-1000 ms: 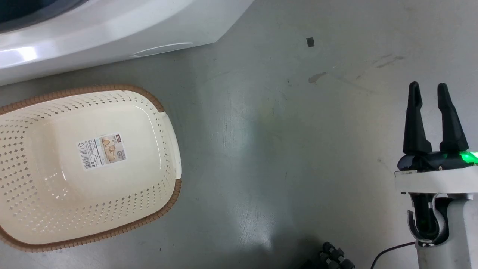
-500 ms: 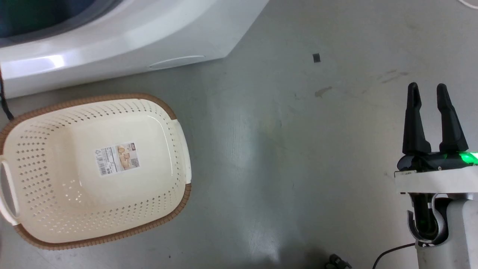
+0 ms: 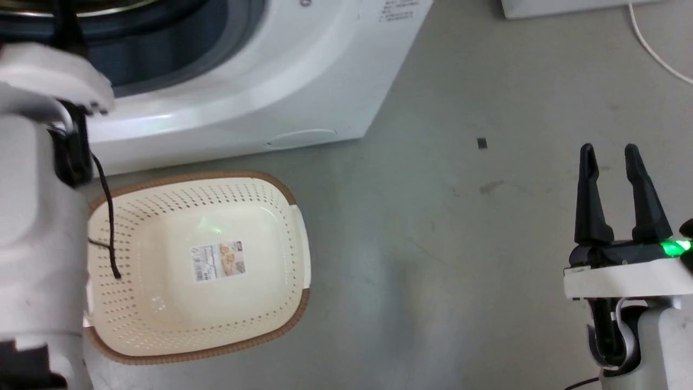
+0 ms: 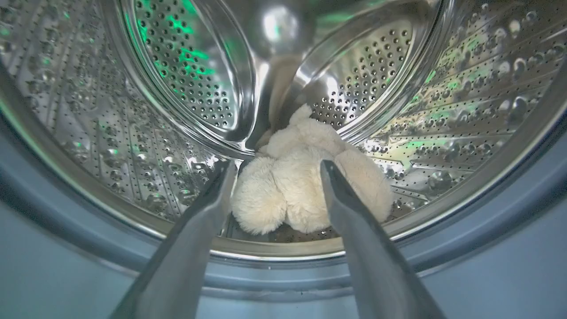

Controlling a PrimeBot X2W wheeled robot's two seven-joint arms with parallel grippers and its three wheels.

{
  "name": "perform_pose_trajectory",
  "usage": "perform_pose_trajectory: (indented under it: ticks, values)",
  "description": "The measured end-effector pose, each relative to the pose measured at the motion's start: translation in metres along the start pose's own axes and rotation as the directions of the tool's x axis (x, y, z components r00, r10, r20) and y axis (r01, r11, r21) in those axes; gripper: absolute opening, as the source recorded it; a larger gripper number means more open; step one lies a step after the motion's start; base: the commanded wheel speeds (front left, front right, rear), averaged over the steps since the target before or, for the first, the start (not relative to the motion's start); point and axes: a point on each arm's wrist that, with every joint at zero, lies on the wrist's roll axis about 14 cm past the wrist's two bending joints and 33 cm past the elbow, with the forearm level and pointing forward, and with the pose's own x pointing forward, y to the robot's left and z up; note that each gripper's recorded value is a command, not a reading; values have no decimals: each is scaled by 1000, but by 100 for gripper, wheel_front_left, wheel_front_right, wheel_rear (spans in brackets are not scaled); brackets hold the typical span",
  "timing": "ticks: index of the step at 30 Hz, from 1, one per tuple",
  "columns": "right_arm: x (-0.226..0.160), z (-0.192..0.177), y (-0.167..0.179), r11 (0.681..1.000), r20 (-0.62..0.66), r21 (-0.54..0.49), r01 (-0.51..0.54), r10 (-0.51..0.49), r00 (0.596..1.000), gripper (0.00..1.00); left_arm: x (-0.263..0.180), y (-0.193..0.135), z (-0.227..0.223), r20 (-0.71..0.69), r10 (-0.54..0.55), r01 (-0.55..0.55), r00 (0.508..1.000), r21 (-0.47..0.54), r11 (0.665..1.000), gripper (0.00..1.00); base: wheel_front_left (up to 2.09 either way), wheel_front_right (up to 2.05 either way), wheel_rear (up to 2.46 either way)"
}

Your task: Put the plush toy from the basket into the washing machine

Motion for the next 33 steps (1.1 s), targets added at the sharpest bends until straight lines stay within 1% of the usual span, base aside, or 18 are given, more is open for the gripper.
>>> perform_pose_trajectory:
  ticks: [7, 16, 21, 22, 28, 33]
  values:
    - [-7, 24, 23, 998, 58, -8, -65, 66, 996, 100, -56, 11, 28, 59, 33, -35, 998, 24, 999, 100, 0, 0, 0]
    - [-22, 49, 52, 989, 119, -26, -149, 151, 981, 100, -127, 23, 56, 101, 64, -68, 993, 32, 997, 100, 0, 0, 0]
    - [-31, 62, 66, 981, 148, -26, -190, 192, 970, 100, -162, 33, 74, 137, 87, -91, 987, 23, 996, 100, 0, 0, 0]
    - [-36, 66, 72, 978, 157, -33, -206, 209, 965, 100, -175, 37, 80, 151, 94, -97, 984, 13, 995, 100, 0, 0, 0]
    - [-52, 73, 77, 973, 171, -42, -227, 231, 958, 100, -216, 35, 83, 150, 66, -71, 986, 31, 997, 100, 0, 0, 0]
    - [-65, 78, 79, 971, 180, -42, -237, 241, 954, 100, -243, 29, 75, 124, 40, -50, 991, 78, 996, 100, 0, 0, 0]
